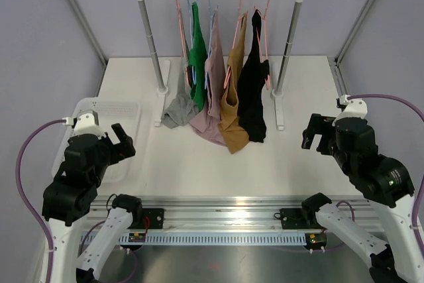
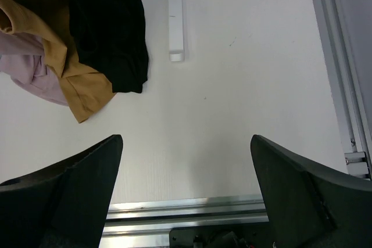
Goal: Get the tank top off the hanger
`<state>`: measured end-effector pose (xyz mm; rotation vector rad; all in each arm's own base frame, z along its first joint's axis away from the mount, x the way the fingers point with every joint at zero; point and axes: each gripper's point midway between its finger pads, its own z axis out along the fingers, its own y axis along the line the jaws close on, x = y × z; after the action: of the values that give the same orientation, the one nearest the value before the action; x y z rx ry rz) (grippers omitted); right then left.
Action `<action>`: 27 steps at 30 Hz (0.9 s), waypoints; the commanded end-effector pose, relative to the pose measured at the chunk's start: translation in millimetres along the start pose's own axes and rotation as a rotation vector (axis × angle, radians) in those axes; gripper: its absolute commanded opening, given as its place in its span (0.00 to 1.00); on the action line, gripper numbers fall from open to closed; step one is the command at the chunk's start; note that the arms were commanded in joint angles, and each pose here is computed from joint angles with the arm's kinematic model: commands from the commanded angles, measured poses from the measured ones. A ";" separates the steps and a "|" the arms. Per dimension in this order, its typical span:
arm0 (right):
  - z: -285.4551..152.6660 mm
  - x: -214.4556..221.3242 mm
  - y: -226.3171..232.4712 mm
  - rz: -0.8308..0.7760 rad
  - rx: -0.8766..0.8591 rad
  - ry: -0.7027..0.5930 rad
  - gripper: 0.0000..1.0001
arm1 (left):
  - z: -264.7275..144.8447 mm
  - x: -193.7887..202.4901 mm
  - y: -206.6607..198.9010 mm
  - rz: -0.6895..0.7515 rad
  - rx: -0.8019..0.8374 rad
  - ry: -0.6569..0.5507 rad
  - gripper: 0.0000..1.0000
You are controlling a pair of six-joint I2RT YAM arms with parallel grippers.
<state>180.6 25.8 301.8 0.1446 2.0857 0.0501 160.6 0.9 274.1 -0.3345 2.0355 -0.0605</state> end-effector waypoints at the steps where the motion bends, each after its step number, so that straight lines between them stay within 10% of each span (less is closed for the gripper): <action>1: -1.1 -15.5 5.1 0.013 -0.010 -0.037 1.00 | -0.6 -13.6 -10.4 -0.035 0.045 -0.052 0.99; 18: 7.8 -182.2 116.1 0.025 -0.311 -0.252 0.99 | -0.2 -5.6 -30.2 0.015 0.170 -0.027 0.99; 27: 88.5 -222.6 151.9 -0.102 -0.211 -0.229 0.75 | 0.2 0.9 -30.5 0.026 0.181 -0.012 0.99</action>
<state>366.9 149.4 449.8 -0.0495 1.8884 0.2523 165.4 -22.9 272.2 -0.2390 2.0384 -0.1925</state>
